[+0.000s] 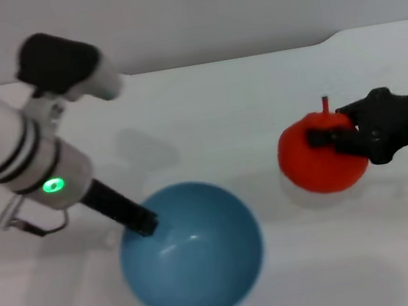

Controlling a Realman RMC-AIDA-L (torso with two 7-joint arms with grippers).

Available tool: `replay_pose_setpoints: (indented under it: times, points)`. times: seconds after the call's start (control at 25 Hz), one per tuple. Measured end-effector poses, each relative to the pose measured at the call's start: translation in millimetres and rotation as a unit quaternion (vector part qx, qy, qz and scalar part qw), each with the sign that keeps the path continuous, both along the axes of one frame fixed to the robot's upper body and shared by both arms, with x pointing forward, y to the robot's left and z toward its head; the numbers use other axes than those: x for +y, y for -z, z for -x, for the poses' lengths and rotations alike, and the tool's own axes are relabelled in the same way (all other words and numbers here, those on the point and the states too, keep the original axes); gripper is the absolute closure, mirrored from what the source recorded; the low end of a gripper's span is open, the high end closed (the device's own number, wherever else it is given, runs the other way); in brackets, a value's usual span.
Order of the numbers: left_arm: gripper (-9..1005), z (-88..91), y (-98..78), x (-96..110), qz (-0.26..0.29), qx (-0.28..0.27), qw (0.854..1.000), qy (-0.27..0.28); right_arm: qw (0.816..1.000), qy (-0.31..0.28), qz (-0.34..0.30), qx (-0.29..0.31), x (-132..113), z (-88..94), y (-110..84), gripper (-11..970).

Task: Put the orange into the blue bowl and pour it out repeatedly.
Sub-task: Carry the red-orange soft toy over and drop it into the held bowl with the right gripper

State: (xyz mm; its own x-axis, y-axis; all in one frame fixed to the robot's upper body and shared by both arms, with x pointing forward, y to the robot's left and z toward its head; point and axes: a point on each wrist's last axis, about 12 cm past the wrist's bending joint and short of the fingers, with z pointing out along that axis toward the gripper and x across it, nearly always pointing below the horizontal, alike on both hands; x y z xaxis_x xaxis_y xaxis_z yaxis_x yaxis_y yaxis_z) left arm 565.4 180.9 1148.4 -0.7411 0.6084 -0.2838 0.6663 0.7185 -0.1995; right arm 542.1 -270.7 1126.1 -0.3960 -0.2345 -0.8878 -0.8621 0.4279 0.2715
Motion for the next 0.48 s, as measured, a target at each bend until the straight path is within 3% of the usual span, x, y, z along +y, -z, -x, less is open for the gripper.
replay_pose_setpoints:
  times: [0.16,0.28,0.48]
  points:
    - [996,-10.2,5.1,-31.6,-0.015,-0.011,1.000,0.013,0.998,-0.056,0.002,-0.026,5.1,7.4,-19.2,883]
    - [996,-13.7,4.0,-49.6,-0.018,-0.021,0.999,0.027,0.991,-0.128,0.014,-0.043,26.0,10.0,-26.2,904]
    - [997,-14.5,-1.0,-63.2,0.005,-0.023,0.999,0.038,0.982,-0.183,0.028,-0.041,53.2,6.9,-25.5,926]
